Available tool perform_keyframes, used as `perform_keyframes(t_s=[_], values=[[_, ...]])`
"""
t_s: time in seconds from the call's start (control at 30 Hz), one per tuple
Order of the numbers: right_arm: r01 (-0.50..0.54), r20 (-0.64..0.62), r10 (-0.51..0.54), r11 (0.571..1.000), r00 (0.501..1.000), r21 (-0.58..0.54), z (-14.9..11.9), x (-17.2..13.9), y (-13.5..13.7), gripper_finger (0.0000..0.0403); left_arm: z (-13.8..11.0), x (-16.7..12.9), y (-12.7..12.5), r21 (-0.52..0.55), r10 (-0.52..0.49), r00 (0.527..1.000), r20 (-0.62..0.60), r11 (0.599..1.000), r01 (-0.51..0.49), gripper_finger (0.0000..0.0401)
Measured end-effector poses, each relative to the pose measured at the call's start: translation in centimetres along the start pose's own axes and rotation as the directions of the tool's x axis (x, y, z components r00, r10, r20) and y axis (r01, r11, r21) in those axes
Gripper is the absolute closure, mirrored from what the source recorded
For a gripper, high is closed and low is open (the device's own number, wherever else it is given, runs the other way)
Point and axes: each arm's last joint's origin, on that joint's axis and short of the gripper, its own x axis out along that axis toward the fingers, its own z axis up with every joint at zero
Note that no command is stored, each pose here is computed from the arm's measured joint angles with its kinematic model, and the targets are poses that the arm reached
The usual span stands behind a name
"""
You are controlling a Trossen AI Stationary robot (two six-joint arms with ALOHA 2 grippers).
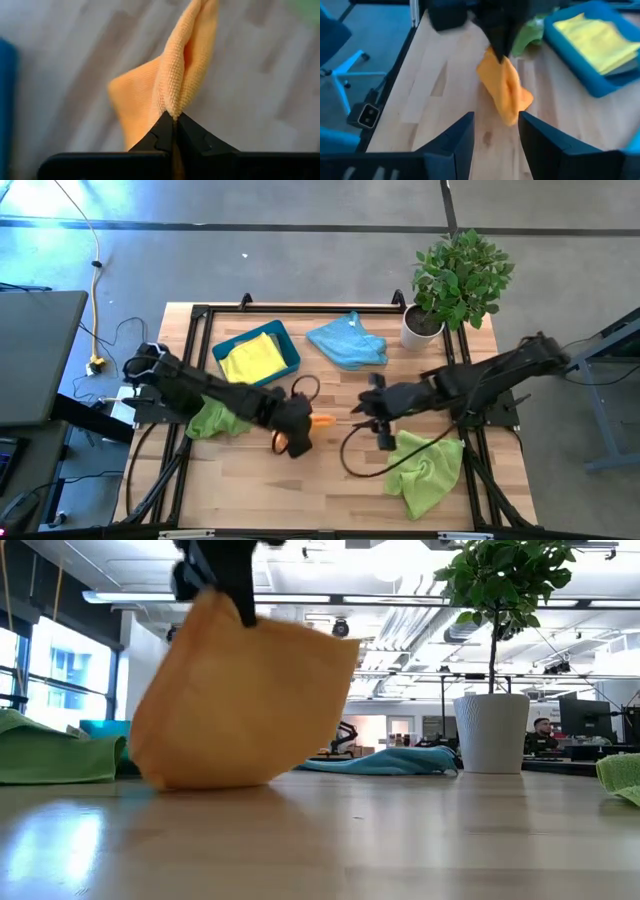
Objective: Fold microfiber towels
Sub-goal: Put the folded orange microfiber cloth into the bin
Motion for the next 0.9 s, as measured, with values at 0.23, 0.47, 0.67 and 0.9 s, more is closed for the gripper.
perform_keyframes(t_s=[0.23,0.47,0.67,0.9], values=[[0.194,0.034,-0.193,0.981,0.981,-0.026,-0.2,-3.6,-1.5,0.0261,2.3,0.9,4.9,0.112,0.171,0.981,-0.086,0.981,-0.161,0.0400],[0.374,0.049,-0.374,0.927,0.926,-0.004,-0.2,-4.4,-3.0,0.0261,4.1,1.2,10.2,0.247,0.408,0.906,-0.116,0.895,-0.371,0.0400],[0.447,0.033,-0.448,0.894,0.893,0.037,-0.1,-4.4,-4.9,0.0262,5.2,1.2,14.2,0.318,0.534,0.829,-0.165,0.825,-0.467,0.0400],[0.508,0.009,-0.511,0.857,0.860,0.086,0.0,-4.4,-7.1,0.0262,5.8,1.1,18.1,0.310,0.593,0.767,-0.247,0.798,-0.517,0.0400]])
